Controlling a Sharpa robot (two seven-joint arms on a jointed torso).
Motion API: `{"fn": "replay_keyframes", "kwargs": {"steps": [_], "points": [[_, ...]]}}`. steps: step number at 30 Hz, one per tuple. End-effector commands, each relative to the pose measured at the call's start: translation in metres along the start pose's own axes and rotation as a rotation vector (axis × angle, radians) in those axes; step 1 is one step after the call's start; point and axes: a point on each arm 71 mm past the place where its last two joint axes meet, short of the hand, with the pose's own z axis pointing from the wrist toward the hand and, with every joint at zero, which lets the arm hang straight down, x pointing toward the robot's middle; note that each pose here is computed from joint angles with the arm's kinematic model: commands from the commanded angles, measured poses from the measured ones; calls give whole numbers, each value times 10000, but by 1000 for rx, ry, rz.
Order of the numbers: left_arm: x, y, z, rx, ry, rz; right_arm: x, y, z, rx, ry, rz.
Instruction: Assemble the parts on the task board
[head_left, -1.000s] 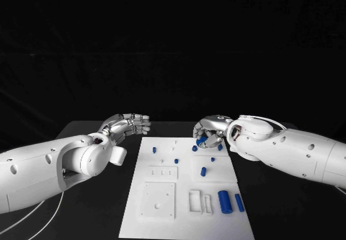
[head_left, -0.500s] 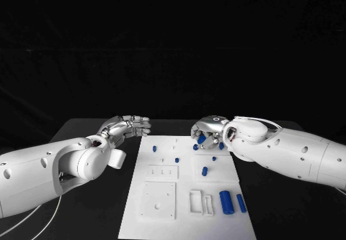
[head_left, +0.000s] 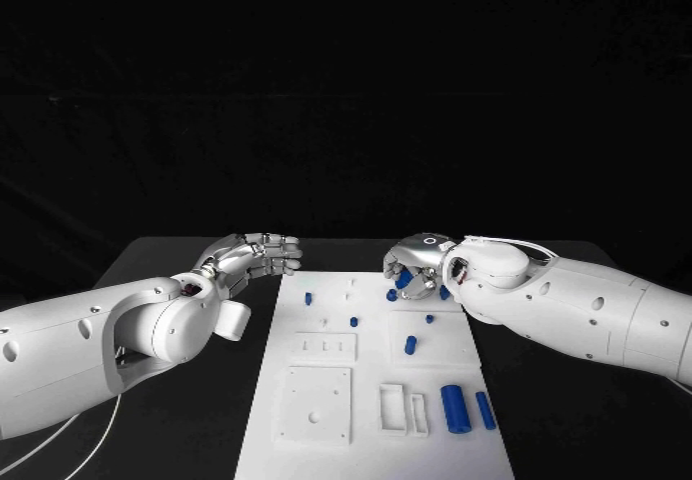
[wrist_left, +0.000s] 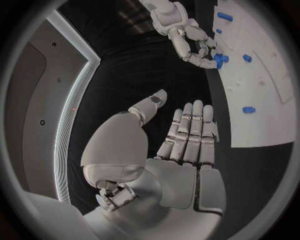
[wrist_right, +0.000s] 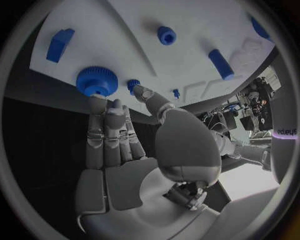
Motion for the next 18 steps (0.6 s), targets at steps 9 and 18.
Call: {"fn": "replay_keyframes", "kwargs": {"steps": [9,18], "points": [[19,-25,17,13,22,0,25,14,1,-12,28,-18],[0,-23,24,11,17,2,28,72,-2,-29,38,-1]]}}
